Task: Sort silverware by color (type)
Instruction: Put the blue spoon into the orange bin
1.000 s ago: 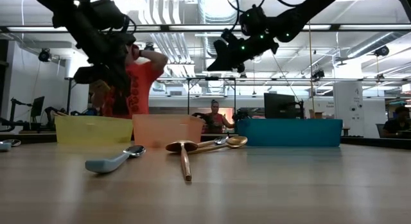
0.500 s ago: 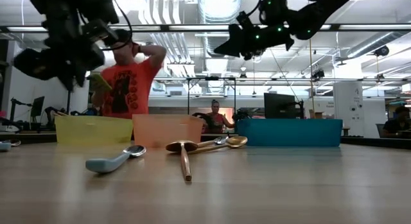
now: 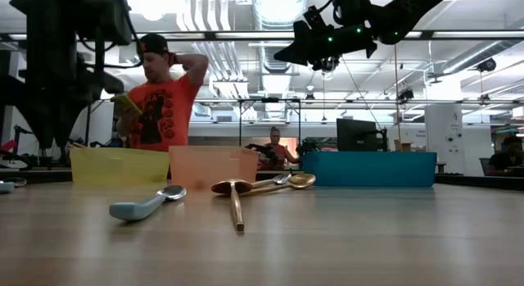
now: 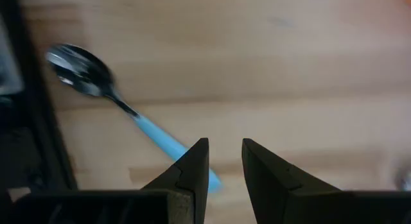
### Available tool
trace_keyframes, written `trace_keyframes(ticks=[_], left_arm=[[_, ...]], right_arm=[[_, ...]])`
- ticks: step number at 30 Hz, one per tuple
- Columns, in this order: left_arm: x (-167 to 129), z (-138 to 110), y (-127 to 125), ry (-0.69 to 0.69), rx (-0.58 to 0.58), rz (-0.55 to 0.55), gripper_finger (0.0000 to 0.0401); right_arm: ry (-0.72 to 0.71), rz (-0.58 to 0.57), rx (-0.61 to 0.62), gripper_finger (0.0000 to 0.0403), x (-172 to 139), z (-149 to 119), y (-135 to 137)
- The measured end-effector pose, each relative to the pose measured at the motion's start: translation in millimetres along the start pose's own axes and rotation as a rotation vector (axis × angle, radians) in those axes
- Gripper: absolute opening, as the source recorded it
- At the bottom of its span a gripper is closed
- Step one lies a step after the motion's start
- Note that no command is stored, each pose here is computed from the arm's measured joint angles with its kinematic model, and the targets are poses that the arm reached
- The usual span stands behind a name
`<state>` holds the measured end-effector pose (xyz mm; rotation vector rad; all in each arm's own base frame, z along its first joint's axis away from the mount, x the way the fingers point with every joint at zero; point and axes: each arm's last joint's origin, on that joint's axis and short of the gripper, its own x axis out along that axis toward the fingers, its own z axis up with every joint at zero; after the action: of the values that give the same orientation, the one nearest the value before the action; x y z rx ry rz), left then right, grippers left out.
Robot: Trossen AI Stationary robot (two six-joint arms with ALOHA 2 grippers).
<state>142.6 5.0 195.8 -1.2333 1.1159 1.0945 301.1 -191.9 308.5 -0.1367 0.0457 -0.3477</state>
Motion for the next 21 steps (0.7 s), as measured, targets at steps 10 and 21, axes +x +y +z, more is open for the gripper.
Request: trace_keyframes(ticks=[10,21], left_arm=[[9,-2,1,-0.025,-0.030,0.037,0.0075],[32,-18,-13,-0.016,-0.118,0.156,0.0075]], right_arm=[[0.043,0.006,0.027,0.0012,0,-5,1],[0.046,0.006,0.026,0.0012,0,-5,1]])
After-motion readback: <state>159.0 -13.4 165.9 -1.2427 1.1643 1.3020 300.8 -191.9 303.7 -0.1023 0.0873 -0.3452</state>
